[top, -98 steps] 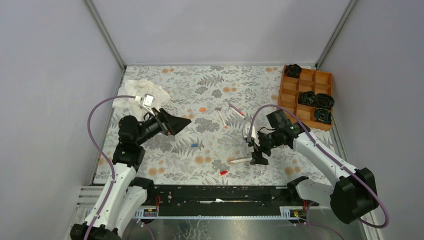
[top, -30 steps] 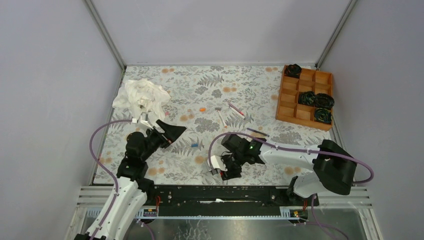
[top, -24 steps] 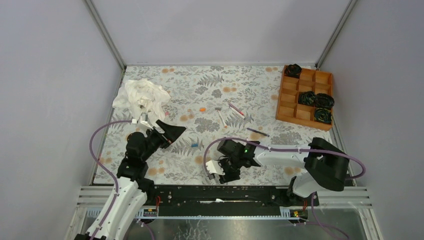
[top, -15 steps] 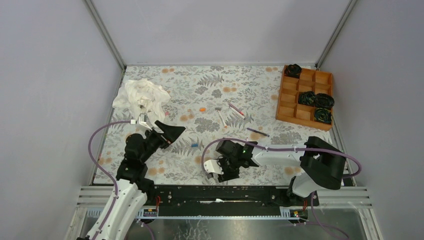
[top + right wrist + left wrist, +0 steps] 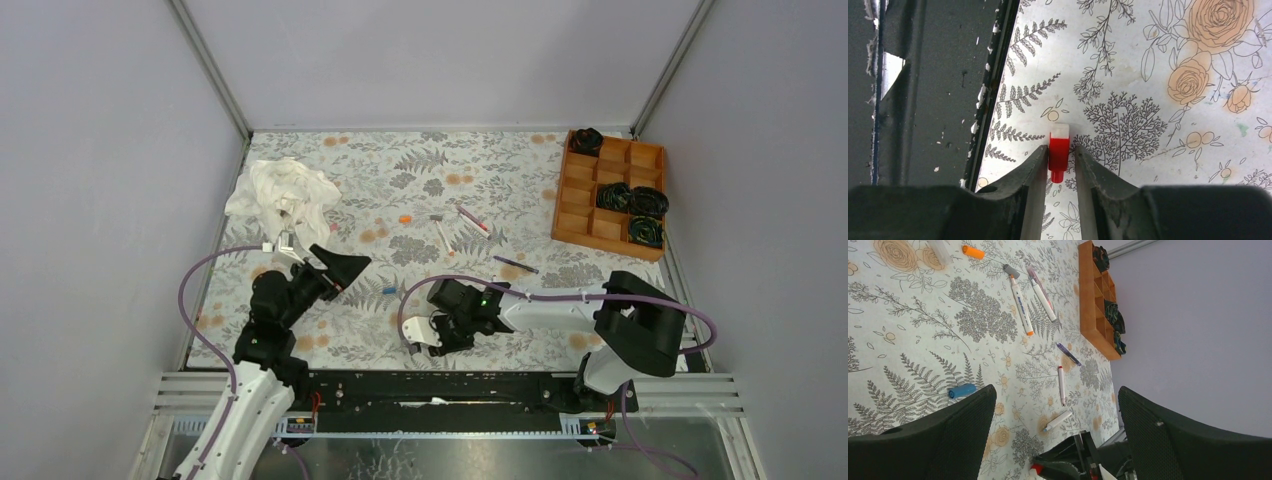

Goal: Insert the pens into the pen caps
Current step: Pick up the pen cap from the center of the board.

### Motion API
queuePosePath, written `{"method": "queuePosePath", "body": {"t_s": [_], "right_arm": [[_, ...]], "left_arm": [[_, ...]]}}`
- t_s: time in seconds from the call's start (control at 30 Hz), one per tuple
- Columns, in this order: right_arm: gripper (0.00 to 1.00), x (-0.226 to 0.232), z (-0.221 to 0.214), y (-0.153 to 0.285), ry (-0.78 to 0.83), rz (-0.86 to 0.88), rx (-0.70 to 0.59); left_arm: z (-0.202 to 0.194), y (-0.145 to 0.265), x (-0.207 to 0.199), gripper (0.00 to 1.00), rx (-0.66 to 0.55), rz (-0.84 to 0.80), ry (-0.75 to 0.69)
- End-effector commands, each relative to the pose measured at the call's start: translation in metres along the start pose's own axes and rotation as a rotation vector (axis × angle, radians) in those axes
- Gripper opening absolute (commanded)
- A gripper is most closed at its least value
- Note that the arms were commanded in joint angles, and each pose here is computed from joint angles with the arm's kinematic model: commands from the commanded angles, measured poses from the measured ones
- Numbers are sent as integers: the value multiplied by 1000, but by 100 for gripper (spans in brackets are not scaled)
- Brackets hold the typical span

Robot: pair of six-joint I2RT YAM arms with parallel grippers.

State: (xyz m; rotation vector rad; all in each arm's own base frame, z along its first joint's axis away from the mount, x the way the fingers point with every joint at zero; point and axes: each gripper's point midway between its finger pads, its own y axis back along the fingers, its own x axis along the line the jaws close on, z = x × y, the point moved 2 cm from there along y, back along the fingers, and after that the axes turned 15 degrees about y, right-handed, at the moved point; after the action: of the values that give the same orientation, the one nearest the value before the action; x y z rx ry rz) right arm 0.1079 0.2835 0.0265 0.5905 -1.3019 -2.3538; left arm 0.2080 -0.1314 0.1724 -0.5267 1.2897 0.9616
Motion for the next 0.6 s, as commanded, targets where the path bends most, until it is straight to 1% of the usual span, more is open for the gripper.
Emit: {"method": "queuePosePath", "body": {"t_s": [0.0,0.13,0.3,0.57], "right_arm": [[32,1,-14,-10,-9,5,80],[32,1,-20,-10,-11,0,112],[37,3,-24,-7,-9,5,133],[37,5,-33,0,0,2,173]], "left_arm": [[-4,2,-7,95,21,-45,-6],[-6,4,-11,95,32,-68,-10],[-10,6,-15,95,56,-94,-11],[-12,6,-18,95,66,-118,2]]}}
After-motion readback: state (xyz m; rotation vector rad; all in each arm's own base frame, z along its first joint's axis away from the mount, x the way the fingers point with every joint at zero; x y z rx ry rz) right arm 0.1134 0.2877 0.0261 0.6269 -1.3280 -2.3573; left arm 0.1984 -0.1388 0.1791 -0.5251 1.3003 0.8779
